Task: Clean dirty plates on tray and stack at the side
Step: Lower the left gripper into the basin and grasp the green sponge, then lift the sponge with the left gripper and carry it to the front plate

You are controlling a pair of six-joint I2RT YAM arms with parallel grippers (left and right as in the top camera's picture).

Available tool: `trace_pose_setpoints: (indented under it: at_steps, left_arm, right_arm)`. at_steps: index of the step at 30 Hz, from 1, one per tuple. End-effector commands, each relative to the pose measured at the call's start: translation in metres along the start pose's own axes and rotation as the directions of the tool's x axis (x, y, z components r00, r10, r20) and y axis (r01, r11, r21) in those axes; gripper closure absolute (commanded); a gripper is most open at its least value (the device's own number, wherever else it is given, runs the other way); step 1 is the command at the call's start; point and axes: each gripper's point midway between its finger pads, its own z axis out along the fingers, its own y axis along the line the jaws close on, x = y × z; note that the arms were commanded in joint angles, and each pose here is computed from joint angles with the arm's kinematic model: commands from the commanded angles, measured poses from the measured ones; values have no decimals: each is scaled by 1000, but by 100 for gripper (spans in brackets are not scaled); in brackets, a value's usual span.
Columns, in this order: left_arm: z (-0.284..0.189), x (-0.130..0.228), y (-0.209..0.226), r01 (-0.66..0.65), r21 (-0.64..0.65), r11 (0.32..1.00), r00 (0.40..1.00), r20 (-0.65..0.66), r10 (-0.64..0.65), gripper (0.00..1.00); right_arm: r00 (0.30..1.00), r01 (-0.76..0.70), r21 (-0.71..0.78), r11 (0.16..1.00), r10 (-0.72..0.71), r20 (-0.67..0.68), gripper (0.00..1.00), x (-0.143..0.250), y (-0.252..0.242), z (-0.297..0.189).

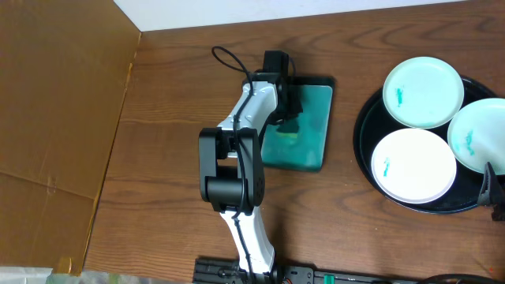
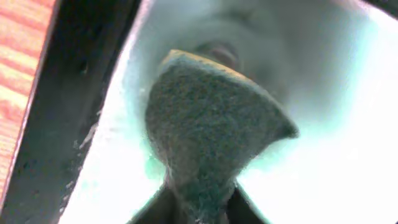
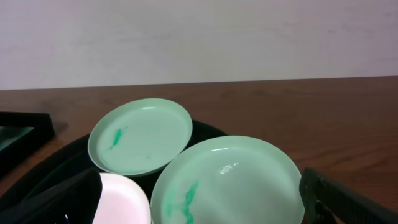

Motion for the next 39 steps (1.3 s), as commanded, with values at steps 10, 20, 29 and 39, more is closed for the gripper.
trace_pose_setpoints:
  at_steps: [10, 20, 29, 39]
  left_arm:
    - [-75, -22, -3, 10, 52, 999, 990, 140, -17, 93]
    - [-147, -20, -3, 4, 104, 995, 968, 250, -30, 93]
    - [-69, 12, 7, 71, 44, 996, 993, 92, -75, 93]
    - [-144, -6, -15, -38, 180, 983, 975, 220, -3, 93]
  right_arm:
    - [1000, 12, 6, 1000, -12, 0, 1, 0, -2, 0]
    - [1000, 12, 6, 1000, -12, 0, 1, 0, -2, 0]
    - [1000, 12, 6, 1000, -12, 0, 1, 0, -2, 0]
    - [1000, 12, 6, 1000, -12, 0, 1, 0, -2, 0]
